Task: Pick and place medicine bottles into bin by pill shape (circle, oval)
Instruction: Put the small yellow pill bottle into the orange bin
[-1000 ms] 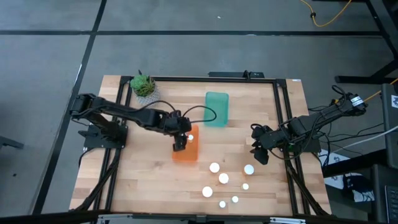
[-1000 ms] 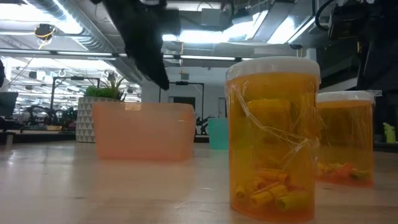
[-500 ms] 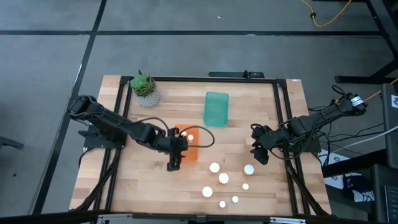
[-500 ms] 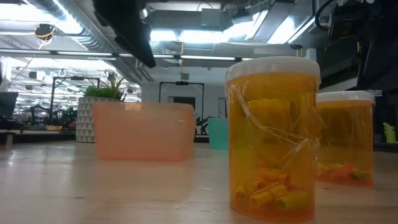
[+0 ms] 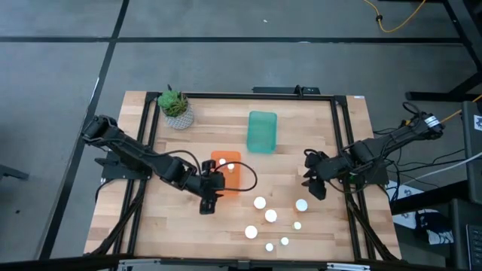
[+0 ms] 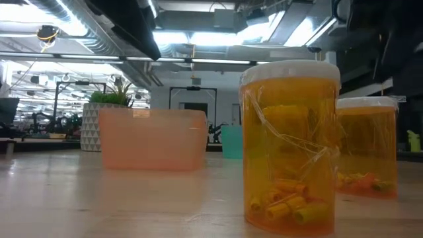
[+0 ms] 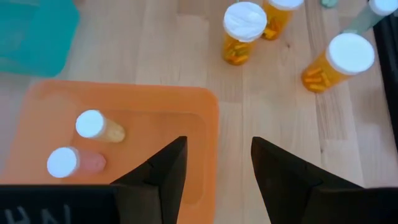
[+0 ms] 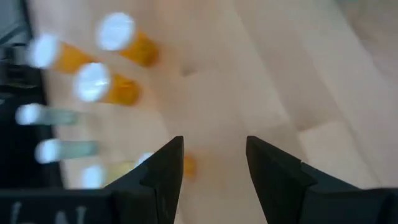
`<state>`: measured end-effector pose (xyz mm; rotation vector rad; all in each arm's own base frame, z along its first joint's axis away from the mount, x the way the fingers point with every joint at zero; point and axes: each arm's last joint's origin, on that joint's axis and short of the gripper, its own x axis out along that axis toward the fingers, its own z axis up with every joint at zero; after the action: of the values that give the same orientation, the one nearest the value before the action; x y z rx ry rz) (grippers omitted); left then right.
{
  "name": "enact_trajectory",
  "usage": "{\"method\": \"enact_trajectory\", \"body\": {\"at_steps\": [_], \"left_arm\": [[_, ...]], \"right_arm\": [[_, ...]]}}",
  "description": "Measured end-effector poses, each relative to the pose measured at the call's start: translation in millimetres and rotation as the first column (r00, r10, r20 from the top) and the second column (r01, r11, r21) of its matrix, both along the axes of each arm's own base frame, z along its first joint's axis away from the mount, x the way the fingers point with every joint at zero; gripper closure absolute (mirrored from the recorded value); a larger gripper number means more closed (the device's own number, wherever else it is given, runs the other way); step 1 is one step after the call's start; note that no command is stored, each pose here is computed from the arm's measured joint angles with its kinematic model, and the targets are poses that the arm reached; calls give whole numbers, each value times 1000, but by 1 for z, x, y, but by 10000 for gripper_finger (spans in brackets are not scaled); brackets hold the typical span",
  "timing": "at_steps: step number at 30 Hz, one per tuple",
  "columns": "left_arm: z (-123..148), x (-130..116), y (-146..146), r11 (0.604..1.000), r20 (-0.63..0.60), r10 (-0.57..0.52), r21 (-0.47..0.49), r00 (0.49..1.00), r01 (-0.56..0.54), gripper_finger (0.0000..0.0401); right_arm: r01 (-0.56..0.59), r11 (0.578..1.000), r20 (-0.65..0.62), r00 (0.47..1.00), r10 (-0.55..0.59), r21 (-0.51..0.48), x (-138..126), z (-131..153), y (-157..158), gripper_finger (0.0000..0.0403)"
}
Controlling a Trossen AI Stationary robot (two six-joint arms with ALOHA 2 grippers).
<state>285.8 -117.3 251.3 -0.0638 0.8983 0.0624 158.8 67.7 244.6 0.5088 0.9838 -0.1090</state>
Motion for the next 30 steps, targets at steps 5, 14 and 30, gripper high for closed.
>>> {"method": "enact_trajectory", "body": {"at_steps": [5, 14, 30], "left_arm": [[1, 1, 0, 1000, 11, 4, 1, 1000, -4, 230], [1, 2, 1, 999, 31, 29, 30, 999, -30, 230], [4, 5, 0, 999, 72, 32, 15, 997, -33, 230]], "right_arm": [[-178, 982, 153, 974, 168, 55, 4, 28, 27, 226], [-247, 959, 61, 969, 240, 141, -3, 27, 96, 226], [-133, 969, -346, 917, 201, 209, 1, -20, 177, 226]]}}
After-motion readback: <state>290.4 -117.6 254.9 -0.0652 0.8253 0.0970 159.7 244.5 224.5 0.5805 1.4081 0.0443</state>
